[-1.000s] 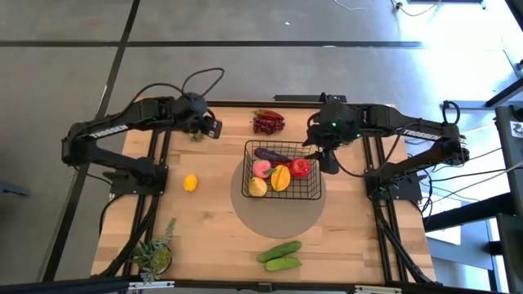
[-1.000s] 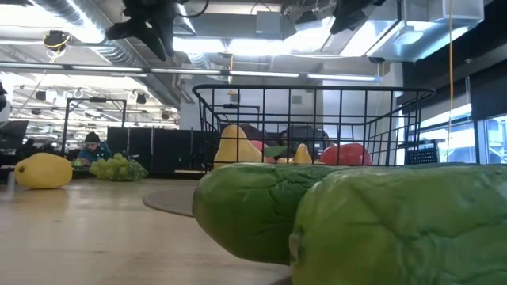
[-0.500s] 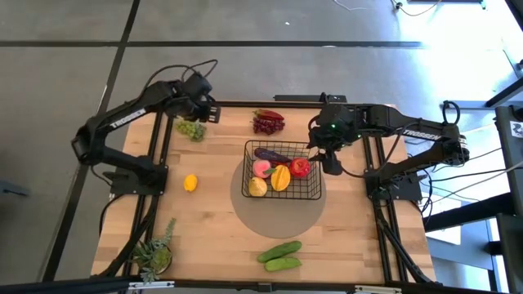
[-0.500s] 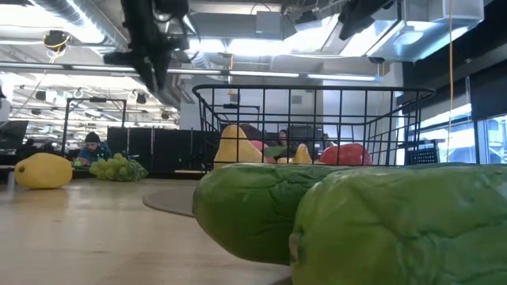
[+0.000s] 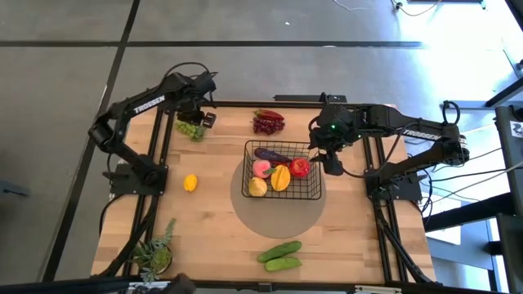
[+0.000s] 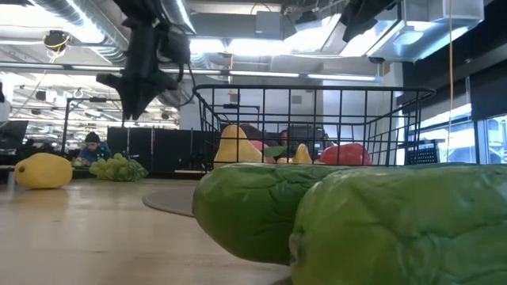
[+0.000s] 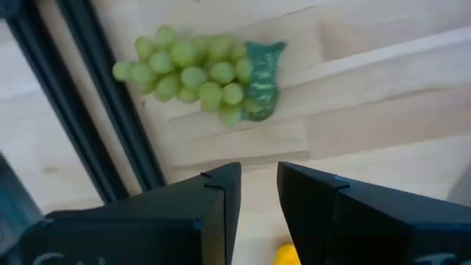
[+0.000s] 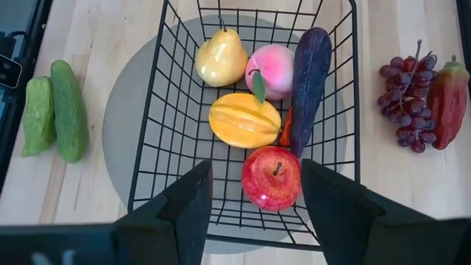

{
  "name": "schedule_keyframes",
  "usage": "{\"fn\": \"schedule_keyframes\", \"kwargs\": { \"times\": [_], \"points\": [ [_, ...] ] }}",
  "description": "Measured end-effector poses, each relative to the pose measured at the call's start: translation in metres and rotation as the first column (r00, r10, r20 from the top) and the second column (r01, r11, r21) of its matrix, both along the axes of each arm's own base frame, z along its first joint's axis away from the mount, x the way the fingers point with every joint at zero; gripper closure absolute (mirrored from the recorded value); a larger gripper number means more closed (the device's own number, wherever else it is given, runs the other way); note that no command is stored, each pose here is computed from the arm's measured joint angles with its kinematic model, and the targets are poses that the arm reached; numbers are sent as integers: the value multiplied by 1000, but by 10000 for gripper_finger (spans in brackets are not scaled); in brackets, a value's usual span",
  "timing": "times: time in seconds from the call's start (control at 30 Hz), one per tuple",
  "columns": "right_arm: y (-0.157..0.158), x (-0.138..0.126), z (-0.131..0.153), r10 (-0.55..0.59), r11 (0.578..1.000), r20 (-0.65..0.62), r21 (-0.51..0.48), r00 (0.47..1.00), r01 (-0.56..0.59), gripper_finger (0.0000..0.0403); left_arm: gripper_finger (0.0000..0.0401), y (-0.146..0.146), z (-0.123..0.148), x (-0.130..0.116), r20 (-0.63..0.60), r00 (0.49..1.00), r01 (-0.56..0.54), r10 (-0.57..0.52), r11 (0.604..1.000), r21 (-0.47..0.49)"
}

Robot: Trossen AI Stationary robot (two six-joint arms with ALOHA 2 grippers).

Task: Build produce basket
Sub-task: Put the green grapes into the black wire basket

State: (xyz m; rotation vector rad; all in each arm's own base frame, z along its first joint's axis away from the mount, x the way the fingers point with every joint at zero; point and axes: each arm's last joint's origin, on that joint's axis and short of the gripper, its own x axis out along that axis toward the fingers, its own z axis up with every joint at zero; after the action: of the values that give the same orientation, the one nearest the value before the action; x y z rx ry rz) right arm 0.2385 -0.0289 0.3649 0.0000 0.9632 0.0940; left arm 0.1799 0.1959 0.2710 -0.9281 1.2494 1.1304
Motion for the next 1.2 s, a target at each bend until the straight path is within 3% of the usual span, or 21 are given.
{"fn": "schedule_keyframes", "kwargs": {
  "times": [0.17,0.47,0.63,1.2],
  "points": [
    [0,0,0,-40,999,-4,27,999,40,204,321,14,-20,2,-56,998,-46,43,997,-59],
    [0,0,0,-43,999,-5,30,999,43,204,321,29,-48,5,-162,986,15,-36,991,-134],
    [0,0,0,-43,999,-5,30,999,43,204,321,33,-52,3,-231,972,22,-45,994,-103],
    [0,0,0,-43,999,-5,30,999,43,204,321,35,-61,0,-175,984,-1,-22,991,-130]
  ]
}}
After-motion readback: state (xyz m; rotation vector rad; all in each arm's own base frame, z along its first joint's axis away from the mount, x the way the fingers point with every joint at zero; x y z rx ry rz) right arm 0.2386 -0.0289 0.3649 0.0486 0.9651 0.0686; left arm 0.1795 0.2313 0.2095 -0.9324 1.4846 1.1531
